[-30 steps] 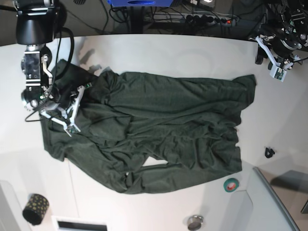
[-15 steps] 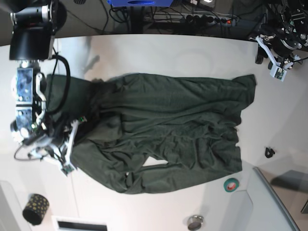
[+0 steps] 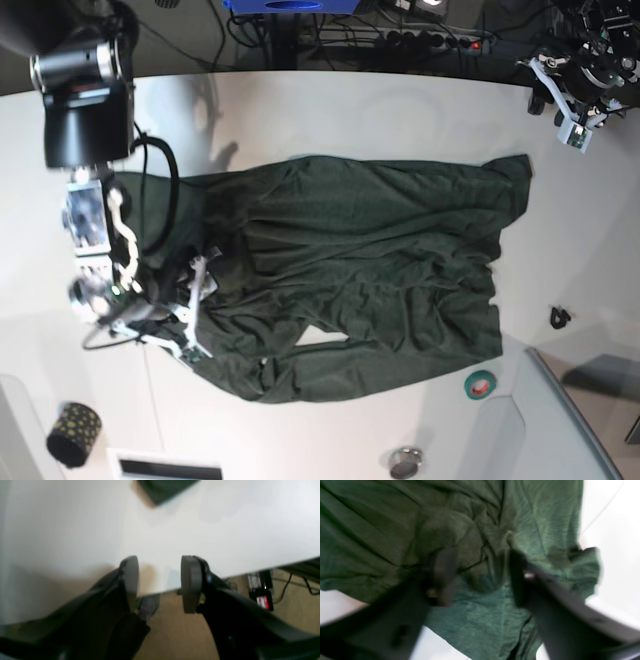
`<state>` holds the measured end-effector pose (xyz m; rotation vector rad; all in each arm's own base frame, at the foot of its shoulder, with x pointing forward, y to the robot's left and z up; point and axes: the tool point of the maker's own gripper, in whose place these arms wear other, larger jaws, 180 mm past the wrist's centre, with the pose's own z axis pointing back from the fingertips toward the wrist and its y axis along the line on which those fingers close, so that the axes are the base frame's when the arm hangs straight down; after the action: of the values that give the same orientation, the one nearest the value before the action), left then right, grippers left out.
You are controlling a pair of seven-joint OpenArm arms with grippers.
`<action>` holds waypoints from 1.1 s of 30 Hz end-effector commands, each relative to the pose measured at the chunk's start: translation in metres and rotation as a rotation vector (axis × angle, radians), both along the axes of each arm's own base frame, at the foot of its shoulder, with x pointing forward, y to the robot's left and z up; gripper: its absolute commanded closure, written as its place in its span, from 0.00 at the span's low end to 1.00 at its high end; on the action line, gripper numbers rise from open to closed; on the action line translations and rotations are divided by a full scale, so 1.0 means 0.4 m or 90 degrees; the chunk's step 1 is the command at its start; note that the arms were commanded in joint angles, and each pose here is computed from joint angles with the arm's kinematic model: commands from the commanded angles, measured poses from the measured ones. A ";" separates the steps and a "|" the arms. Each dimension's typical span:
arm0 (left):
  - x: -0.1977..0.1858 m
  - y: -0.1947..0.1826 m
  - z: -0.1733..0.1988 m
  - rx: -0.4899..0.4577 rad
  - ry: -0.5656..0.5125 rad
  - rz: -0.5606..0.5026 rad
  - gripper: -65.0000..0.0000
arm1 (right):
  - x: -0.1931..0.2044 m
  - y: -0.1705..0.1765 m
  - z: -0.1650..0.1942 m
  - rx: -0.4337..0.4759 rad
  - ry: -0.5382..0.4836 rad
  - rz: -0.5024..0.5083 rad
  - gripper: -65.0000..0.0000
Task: Layout the t-shirt on the table in an organized manner, then fold the t-shirt properly
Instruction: 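Drag the shirt edge with the right gripper away from the shirt body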
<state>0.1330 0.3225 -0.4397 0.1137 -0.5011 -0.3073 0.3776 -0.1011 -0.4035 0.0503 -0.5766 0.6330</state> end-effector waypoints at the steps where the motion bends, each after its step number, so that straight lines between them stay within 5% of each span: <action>1: 0.022 0.016 0.027 0.009 -0.025 -0.004 0.59 | 0.014 -0.037 0.055 0.012 -0.049 -0.032 0.42; 4: 0.027 0.013 0.026 0.005 -0.029 -0.001 0.59 | -0.064 -0.108 0.099 0.096 -0.094 -0.174 0.42; 9: 0.055 -0.036 0.039 -0.079 -0.079 0.030 0.59 | -0.263 -0.317 0.040 0.193 -0.083 -0.465 0.42; 14: 0.072 -0.050 0.056 -0.121 -0.107 0.044 0.59 | -0.402 -0.405 -0.055 0.343 -0.051 -0.642 0.41; 23: 0.058 -0.047 0.053 -0.126 -0.105 0.055 0.58 | -0.404 -0.355 -0.172 0.439 0.031 -0.700 0.41; 33: -0.039 0.059 0.024 -0.205 -0.125 0.234 0.57 | -0.335 -0.359 -0.222 0.500 0.061 -0.708 0.41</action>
<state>0.1141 0.3419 -0.4385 -0.0831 -0.6794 0.1603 0.2476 -0.2431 -0.4894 0.4761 -0.6596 -0.6992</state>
